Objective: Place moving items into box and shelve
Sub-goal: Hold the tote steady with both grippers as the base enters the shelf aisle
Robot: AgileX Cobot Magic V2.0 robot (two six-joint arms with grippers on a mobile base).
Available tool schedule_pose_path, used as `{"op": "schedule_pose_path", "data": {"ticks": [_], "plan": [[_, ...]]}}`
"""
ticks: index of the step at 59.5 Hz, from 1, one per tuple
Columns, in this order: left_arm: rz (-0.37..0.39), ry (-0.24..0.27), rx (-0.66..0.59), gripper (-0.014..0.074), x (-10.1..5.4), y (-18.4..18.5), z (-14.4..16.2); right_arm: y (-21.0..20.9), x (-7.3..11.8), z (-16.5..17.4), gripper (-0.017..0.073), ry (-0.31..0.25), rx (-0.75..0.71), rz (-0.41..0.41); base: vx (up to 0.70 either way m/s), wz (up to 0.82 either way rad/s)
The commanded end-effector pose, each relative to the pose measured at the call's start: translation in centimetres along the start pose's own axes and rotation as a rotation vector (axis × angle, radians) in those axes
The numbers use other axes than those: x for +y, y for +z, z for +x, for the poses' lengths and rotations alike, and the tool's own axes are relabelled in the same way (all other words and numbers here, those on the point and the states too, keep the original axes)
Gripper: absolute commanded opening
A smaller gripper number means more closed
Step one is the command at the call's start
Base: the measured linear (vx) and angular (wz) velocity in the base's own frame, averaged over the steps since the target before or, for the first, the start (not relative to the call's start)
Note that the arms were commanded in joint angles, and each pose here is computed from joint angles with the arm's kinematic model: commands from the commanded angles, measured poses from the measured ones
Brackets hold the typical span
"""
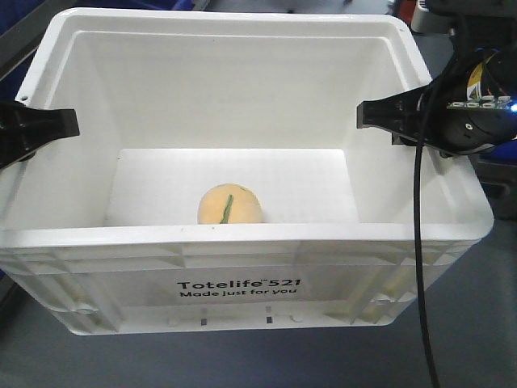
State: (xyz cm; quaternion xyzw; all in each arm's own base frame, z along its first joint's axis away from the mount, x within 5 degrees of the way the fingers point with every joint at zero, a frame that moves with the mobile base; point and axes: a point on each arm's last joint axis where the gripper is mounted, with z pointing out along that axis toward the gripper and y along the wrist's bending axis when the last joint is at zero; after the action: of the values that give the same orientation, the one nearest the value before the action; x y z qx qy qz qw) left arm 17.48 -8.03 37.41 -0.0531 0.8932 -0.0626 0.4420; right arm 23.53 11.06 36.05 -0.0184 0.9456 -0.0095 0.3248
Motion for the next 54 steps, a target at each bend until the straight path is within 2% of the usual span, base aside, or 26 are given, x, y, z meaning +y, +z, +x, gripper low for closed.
{"op": "schedule_pose_path", "data": {"ticks": [1,54], "plan": [[0.105,0.012,-0.18,0.0165,-0.53,-1.85,-2.29,-2.42,-0.52,-1.84,0.0083,0.002,-0.173,-0.039,0.18,0.63],[0.105,0.012,-0.18,0.0165,-0.53,-1.85,-2.29,-2.42,-0.52,-1.84,0.0083,0.002,-0.173,-0.039,0.14,0.54]]}}
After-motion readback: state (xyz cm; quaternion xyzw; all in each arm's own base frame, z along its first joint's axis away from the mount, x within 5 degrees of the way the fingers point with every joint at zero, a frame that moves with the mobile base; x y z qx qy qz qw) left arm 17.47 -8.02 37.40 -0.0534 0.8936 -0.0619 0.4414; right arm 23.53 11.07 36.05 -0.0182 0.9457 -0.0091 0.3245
